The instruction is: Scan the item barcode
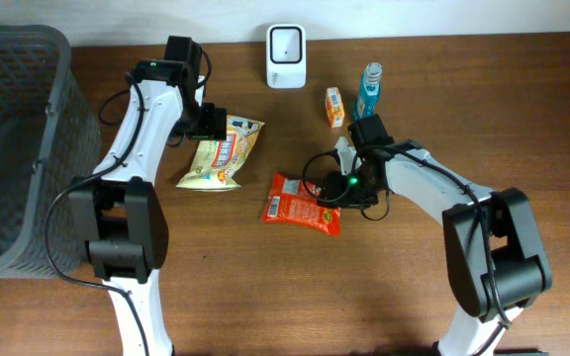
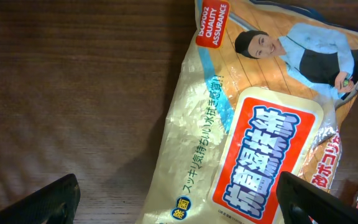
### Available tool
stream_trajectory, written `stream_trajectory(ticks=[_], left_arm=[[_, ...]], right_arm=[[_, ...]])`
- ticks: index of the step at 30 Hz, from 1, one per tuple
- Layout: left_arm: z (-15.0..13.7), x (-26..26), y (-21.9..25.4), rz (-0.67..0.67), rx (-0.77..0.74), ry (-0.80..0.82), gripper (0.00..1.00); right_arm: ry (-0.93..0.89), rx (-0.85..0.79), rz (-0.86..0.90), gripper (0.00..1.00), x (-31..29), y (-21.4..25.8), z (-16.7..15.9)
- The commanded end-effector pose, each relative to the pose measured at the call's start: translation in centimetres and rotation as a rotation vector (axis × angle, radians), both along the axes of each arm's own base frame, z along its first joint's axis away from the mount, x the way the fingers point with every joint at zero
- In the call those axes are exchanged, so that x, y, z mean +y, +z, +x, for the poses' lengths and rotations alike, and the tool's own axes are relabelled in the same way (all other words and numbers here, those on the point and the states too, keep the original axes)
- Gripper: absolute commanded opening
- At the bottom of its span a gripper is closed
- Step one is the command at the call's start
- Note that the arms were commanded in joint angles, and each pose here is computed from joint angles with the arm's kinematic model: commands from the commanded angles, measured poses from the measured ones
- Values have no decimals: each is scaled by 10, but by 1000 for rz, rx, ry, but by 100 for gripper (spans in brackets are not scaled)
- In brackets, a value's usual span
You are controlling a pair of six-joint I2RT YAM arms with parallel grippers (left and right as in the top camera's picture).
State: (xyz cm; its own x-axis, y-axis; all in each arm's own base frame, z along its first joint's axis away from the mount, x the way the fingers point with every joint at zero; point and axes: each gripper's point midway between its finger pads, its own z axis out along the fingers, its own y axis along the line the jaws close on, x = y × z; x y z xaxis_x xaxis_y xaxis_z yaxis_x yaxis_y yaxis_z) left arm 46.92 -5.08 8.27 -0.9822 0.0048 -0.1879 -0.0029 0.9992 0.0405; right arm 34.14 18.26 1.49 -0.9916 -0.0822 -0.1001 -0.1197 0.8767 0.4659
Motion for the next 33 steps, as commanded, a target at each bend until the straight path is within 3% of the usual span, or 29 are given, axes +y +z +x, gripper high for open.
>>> stream_trajectory(ticks=[1,6,17,18,20,21,23,29,33], left_arm=[[4,2,3,7,-11,0,99],[4,2,3,7,-11,0,99],[4,2,3,7,-11,0,99],[4,2,3,7,-11,0,99],[4,2,3,7,-11,0,99],[4,2,3,7,-11,0,99],[4,2,3,7,-11,0,99],[4,2,3,7,-11,0,99],[4,2,3,7,-11,0,99]], right_arm=[[-5,9,16,33,2,-4,-1],[-7,-54,36,4,6,0,14],[0,-121,78,4,15,17,33],[2,-112,81,16,16,17,31],[2,-94,66,83,14,14,27],[3,-87,65,91,14,13,25],[26,-89,67,99,22,8,18],[82,-129,75,99,44,9,14],[5,-123,-72,99,35,-13,16]])
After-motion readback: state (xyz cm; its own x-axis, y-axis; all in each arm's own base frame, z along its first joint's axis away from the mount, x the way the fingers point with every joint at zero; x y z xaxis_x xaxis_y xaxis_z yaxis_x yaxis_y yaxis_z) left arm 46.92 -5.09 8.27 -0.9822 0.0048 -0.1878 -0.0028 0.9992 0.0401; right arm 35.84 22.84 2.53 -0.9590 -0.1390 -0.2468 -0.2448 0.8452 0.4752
